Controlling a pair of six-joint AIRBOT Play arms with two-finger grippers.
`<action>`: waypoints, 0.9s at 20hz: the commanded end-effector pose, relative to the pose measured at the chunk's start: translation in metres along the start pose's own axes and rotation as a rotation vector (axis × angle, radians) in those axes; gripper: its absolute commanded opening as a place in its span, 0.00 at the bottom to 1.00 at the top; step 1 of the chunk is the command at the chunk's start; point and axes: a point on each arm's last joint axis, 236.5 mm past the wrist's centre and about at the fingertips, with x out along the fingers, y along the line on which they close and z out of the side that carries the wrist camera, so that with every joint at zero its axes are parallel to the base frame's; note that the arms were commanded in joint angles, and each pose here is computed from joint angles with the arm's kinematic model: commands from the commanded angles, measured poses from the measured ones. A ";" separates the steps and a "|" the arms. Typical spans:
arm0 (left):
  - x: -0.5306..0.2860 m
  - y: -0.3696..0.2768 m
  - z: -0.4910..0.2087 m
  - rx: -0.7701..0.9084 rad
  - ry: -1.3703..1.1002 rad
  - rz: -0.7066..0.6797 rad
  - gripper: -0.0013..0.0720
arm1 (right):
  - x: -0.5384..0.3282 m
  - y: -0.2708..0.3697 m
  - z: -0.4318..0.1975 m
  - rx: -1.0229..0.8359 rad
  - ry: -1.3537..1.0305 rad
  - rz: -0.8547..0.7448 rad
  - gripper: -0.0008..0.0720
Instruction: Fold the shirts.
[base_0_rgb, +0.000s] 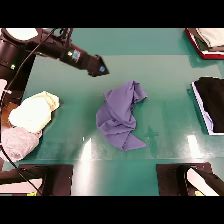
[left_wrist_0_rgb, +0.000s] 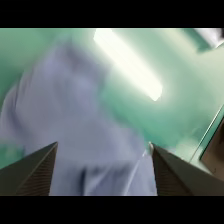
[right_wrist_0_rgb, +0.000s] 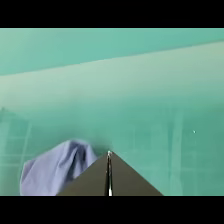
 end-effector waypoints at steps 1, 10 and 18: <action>-0.004 0.033 -0.062 -0.150 0.226 0.025 0.93 | 0.000 0.000 -0.005 -0.010 0.023 -0.001 0.03; 0.092 0.068 -0.222 -0.442 0.413 0.058 0.93 | 0.001 -0.001 -0.007 -0.009 0.030 -0.002 0.03; 0.122 0.049 -0.247 -0.585 0.341 -0.074 0.93 | 0.001 -0.001 -0.007 -0.009 0.030 -0.002 0.03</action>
